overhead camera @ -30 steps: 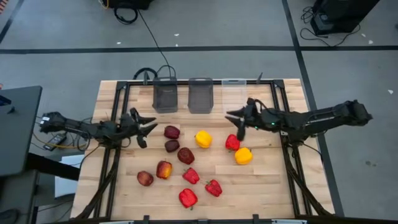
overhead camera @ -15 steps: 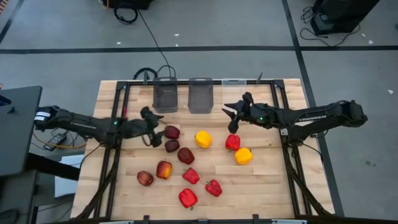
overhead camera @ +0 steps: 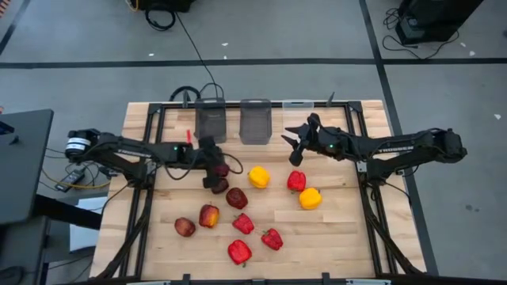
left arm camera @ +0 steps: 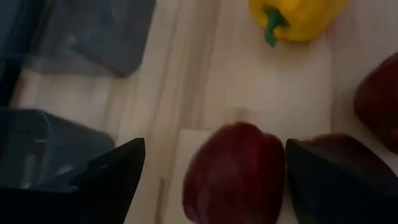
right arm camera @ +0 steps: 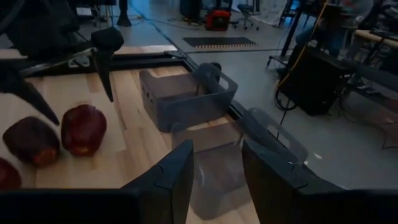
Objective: Sort produce into baskets
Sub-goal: Put the yellow bell pepper into the transparent bin
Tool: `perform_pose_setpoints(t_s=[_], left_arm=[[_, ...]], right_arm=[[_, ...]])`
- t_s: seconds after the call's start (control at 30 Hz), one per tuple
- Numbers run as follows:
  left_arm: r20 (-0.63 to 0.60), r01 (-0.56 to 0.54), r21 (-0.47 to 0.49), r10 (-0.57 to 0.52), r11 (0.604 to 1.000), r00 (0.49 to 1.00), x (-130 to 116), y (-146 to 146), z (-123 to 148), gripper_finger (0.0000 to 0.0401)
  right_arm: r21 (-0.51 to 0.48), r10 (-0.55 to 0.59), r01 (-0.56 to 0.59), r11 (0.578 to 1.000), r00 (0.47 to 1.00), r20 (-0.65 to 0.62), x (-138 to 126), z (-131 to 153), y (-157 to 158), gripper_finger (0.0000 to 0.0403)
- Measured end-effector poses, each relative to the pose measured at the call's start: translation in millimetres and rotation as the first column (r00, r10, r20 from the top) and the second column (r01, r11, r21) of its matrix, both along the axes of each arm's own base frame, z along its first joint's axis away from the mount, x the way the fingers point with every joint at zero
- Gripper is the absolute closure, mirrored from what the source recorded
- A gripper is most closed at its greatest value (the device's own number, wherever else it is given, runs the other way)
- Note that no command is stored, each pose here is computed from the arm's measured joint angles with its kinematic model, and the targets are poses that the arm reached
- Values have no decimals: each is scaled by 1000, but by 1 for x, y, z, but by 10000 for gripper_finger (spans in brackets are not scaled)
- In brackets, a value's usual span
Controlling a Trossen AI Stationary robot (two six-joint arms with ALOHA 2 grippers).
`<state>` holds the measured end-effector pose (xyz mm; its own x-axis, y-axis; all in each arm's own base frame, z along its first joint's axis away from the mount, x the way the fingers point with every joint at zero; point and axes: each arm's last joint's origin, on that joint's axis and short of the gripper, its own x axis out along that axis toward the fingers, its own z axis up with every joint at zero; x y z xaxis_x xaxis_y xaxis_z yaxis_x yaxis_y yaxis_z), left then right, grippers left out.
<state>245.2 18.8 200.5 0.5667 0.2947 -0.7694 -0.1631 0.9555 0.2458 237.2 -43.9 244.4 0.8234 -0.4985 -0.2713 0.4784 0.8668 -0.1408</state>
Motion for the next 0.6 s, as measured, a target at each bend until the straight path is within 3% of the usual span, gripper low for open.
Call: perform_pose_setpoints(t_s=[0.1, 0.17, 0.27, 0.33, 0.43, 0.6], left_arm=[[41, 18, 26, -19, 999, 999, 5, 2, 7, 8], [74, 33, 47, -37, 998, 997, 9, 3, 12, 9], [102, 55, 106, -66, 993, 993, 13, 5, 22, 9], [127, 53, 131, -70, 990, 989, 17, 10, 32, 9], [122, 40, 153, -59, 987, 991, 20, 19, 54, 9], [198, -41, 128, 15, 991, 980, 25, 40, 102, 9]], right_arm=[[-27, 13, -14, 1000, 999, -34, 1, -2, 1, 252], [-95, 4, -18, 995, 990, -144, -1, -7, 3, 252], [-139, -135, 92, 986, 932, -336, -5, -6, 0, 251], [-90, -176, 153, 984, 902, -394, -7, 8, -4, 248], [75, -139, 180, 981, 914, -381, -5, 35, -10, 237], [315, 43, 53, 948, 957, -288, 4, 57, -20, 198]])
